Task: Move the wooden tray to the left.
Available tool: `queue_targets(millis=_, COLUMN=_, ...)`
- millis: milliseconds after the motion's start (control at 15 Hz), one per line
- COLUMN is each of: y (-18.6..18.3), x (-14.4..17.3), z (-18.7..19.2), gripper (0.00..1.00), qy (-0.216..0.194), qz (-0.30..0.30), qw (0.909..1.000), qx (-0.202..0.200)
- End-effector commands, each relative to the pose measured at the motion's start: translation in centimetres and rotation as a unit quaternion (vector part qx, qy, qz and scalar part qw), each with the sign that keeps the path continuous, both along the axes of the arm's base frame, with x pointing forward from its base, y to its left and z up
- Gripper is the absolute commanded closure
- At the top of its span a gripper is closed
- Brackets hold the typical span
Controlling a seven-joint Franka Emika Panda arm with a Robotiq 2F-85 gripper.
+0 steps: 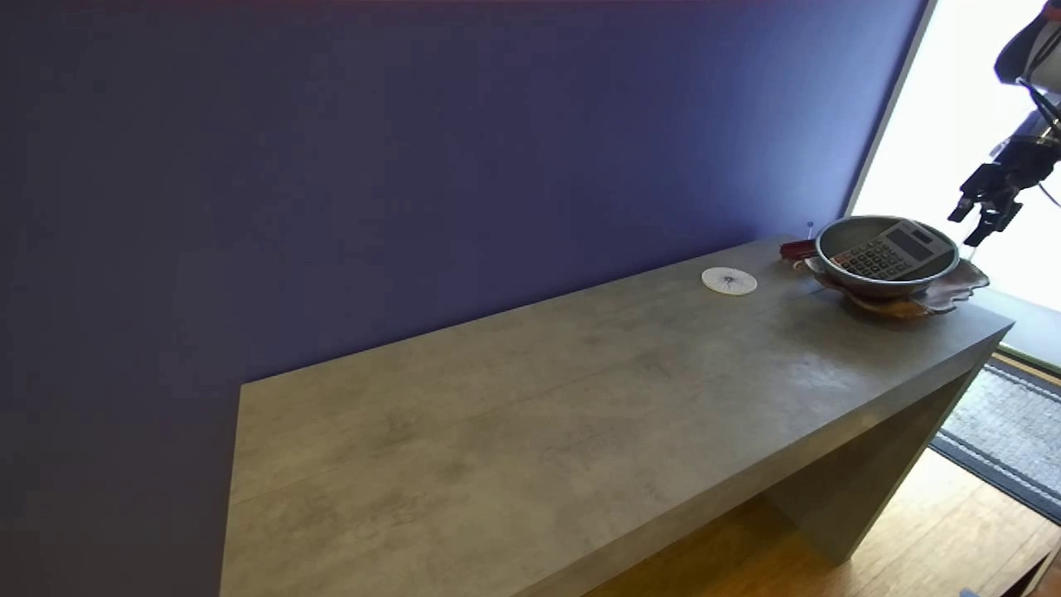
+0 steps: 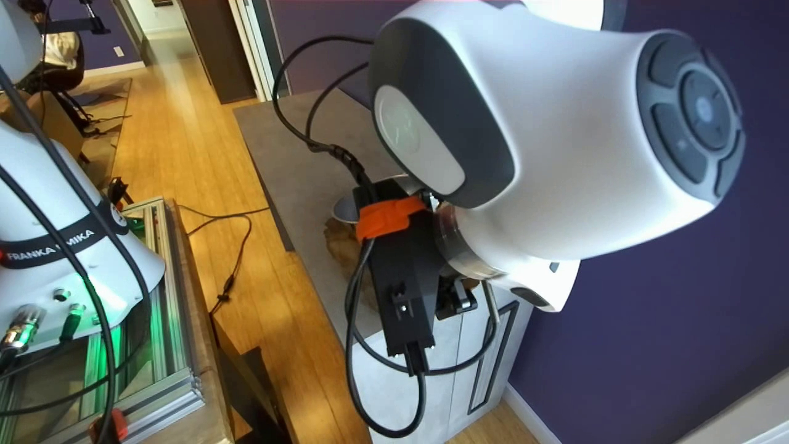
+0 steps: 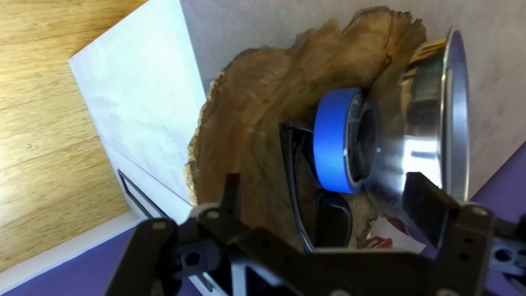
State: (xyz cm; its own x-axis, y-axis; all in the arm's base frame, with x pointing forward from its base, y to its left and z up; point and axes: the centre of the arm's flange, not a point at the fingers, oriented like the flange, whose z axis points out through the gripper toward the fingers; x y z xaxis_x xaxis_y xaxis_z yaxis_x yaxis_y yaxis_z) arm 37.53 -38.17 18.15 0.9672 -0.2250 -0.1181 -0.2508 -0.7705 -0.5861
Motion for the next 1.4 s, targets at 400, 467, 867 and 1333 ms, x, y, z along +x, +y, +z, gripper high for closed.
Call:
queue_targets(millis=400, y=-4.6, x=1.0, z=-2.3, gripper=0.00, qy=0.017, qz=-0.008, qw=0.9996, qx=0.021)
queue_targets(millis=467, y=-5.3, x=1.1, z=-2.9, gripper=0.00, qy=0.020, qz=-0.014, qw=0.9995, qx=0.022)
queue_targets(millis=867, y=-6.5, x=2.2, z=-7.1, gripper=0.00, qy=0.035, qz=-0.033, qw=0.9979, qx=0.042)
queue_targets(millis=1333, y=-6.1, x=3.3, z=-10.2, gripper=0.37, qy=0.061, qz=-0.028, qw=0.9939, qx=0.087)
